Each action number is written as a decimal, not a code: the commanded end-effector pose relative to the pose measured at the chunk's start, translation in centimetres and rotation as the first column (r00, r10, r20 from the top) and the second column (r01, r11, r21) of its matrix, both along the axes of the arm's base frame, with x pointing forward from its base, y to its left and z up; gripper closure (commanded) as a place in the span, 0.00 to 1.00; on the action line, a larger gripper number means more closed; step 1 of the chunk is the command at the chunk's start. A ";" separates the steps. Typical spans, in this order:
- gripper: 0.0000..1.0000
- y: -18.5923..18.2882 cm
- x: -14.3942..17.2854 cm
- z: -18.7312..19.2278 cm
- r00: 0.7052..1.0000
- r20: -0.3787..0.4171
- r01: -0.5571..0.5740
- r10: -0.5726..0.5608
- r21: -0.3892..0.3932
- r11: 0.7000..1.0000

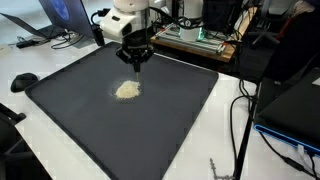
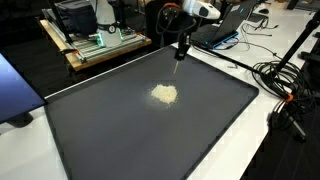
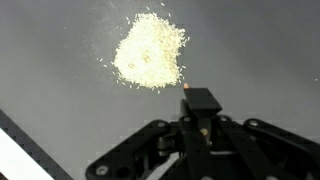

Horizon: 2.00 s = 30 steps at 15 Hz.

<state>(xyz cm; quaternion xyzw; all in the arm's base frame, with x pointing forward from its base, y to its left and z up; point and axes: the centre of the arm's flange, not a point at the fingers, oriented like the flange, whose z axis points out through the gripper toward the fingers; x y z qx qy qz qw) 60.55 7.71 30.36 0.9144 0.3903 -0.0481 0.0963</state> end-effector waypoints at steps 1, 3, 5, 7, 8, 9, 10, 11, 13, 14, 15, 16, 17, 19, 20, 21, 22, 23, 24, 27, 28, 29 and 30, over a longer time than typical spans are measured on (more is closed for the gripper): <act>0.97 1.2 3.0 -1.4 1.000 -0.024 -0.019 0.017 -0.067 0.998; 0.97 1.9 3.7 -2.3 0.999 -0.034 -0.029 0.025 -0.116 0.993; 0.97 2.6 4.0 -2.9 0.998 -0.050 -0.042 0.034 -0.166 0.985; 0.97 3.4 4.1 -3.6 0.996 -0.067 -0.065 0.051 -0.218 0.974; 0.97 3.9 3.6 -4.0 0.994 -0.079 -0.097 0.079 -0.254 0.962; 0.97 4.3 3.0 -4.4 0.990 -0.090 -0.132 0.110 -0.287 0.949; 0.97 4.6 2.2 -4.7 0.984 -0.097 -0.172 0.148 -0.318 0.932; 0.97 4.8 1.2 -5.0 0.977 -0.105 -0.213 0.188 -0.341 0.916; 0.97 4.8 -0.9 -5.2 0.962 -0.106 -0.274 0.252 -0.383 0.883; 0.97 4.7 -2.3 -5.5 0.948 -0.109 -0.317 0.299 -0.399 0.860; 0.97 4.8 -3.1 -5.7 0.937 -0.116 -0.348 0.331 -0.418 0.839; 0.97 4.9 -4.0 -6.1 0.925 -0.119 -0.376 0.362 -0.431 0.820; 0.97 4.9 -5.0 -6.3 0.910 -0.122 -0.407 0.395 -0.436 0.803; 0.97 4.8 -6.7 -6.5 0.850 -0.127 -0.514 0.511 -0.410 0.753; 0.97 6.2 -3.4 -7.4 0.893 -0.139 -0.445 0.428 -0.419 0.792; 0.88 6.3 -4.1 -7.6 0.889 -0.139 -0.453 0.436 -0.414 0.790; 0.88 6.3 -4.1 -7.6 0.890 -0.140 -0.451 0.435 -0.413 0.791; 0.88 6.3 -3.9 -7.6 0.890 -0.137 -0.450 0.434 -0.413 0.792; 0.88 6.3 -3.7 -7.6 0.891 -0.136 -0.449 0.434 -0.413 0.792; 0.97 6.4 -3.5 -7.8 0.874 -0.137 -0.478 0.465 -0.409 0.777; 0.97 6.5 -3.5 -7.9 0.871 -0.139 -0.483 0.470 -0.410 0.774; 0.97 6.6 -3.6 -7.9 0.866 -0.141 -0.493 0.480 -0.406 0.769; 0.97 6.5 -3.6 -8.0 0.861 -0.145 -0.501 0.488 -0.409 0.763</act>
